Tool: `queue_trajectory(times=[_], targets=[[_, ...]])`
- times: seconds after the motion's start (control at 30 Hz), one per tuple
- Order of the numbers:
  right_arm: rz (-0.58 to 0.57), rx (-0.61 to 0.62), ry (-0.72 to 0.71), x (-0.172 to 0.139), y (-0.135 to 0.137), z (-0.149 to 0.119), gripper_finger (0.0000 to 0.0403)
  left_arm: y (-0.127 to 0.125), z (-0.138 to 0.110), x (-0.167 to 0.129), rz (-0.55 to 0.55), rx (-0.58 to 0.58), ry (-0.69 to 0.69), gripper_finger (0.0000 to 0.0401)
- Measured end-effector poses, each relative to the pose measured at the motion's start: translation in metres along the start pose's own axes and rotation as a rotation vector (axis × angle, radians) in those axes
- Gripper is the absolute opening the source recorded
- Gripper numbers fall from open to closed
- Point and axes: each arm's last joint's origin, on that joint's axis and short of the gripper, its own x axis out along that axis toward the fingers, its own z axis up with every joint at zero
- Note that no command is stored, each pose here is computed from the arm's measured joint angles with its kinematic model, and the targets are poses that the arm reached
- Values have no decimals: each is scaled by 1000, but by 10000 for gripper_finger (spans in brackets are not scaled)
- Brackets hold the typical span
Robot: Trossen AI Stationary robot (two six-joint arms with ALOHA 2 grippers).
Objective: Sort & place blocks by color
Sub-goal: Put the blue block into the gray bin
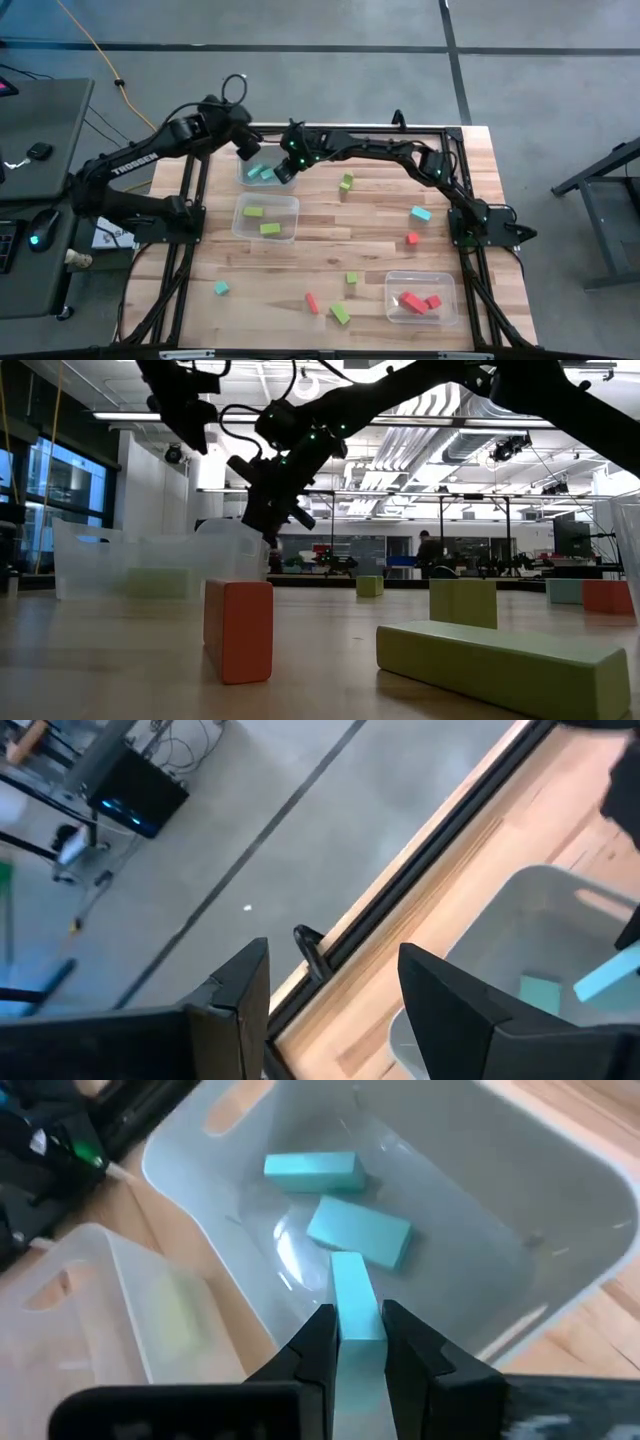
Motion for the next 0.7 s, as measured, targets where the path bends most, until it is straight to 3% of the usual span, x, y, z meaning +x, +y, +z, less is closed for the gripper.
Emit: queue_trajectory(times=[0.37,0.7], targets=[[-8,-28,18,0,2,-3,41,16,-6,-12,-163,-171,-56,170],[-3,-69,57,8,7,-12,61,16,-6,-12,-177,-181,-56,170]])
